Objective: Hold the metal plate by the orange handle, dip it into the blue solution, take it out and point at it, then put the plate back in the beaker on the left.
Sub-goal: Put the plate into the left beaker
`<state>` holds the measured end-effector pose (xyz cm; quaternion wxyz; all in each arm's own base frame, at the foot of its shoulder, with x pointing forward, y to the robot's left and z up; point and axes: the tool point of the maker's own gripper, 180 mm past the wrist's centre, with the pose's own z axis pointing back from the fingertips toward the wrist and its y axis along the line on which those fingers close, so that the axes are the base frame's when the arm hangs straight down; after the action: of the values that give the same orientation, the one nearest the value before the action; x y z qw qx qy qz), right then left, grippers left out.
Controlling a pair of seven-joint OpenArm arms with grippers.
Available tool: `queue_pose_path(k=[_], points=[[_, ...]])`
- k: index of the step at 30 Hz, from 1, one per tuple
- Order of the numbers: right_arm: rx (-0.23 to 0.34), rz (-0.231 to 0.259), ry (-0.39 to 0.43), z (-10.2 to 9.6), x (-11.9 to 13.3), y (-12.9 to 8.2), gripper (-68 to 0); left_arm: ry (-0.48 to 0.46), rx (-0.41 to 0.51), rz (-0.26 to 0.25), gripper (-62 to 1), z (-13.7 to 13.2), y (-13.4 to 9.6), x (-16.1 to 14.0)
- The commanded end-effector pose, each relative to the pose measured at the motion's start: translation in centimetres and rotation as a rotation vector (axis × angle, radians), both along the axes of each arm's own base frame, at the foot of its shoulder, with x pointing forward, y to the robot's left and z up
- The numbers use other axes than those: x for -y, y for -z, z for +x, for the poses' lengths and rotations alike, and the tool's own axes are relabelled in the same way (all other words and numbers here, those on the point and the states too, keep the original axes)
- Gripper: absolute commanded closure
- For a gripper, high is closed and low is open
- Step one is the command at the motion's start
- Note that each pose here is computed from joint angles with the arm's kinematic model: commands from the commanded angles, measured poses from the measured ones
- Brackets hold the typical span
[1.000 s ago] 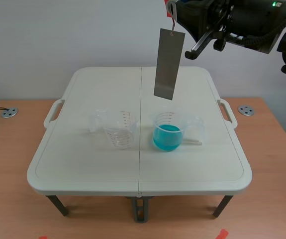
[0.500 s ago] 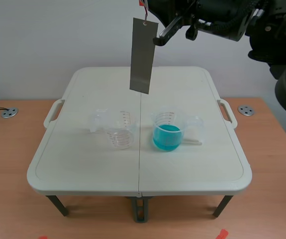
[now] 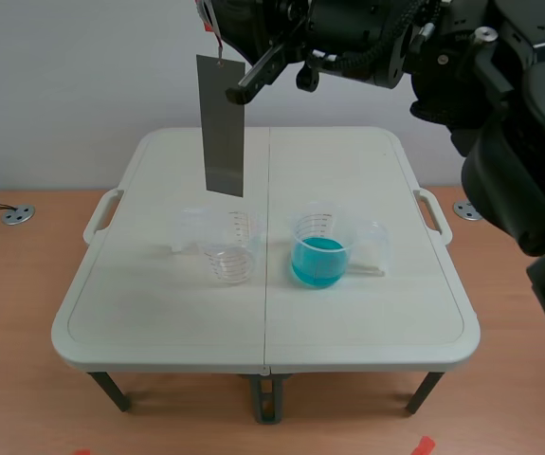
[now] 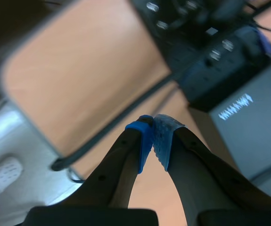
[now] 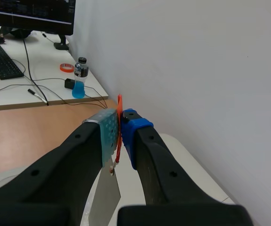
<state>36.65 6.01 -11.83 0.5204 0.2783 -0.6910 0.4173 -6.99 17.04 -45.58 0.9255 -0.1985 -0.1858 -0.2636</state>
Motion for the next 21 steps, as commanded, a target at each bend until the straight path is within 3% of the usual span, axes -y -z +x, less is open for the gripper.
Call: queue_pose_path(k=[1, 6, 21], points=[[0.050, 0.033, -0.005, 0.1, -0.2, -2.2, -1.5, -0.002, -0.007, -0.023, -1.8, -0.3, -0.1, 0.6], [0.042, 0.029, -0.007, 0.0, -1.1, -2.2, -1.5, 0.018, -0.035, -0.034, -1.8, -1.1, 0.6, 1.2], [0.036, 0.015, -0.025, -0.4, -2.0, -1.7, -1.5, 0.015, -0.044, 0.001, -1.8, -0.9, 1.7, -0.1]])
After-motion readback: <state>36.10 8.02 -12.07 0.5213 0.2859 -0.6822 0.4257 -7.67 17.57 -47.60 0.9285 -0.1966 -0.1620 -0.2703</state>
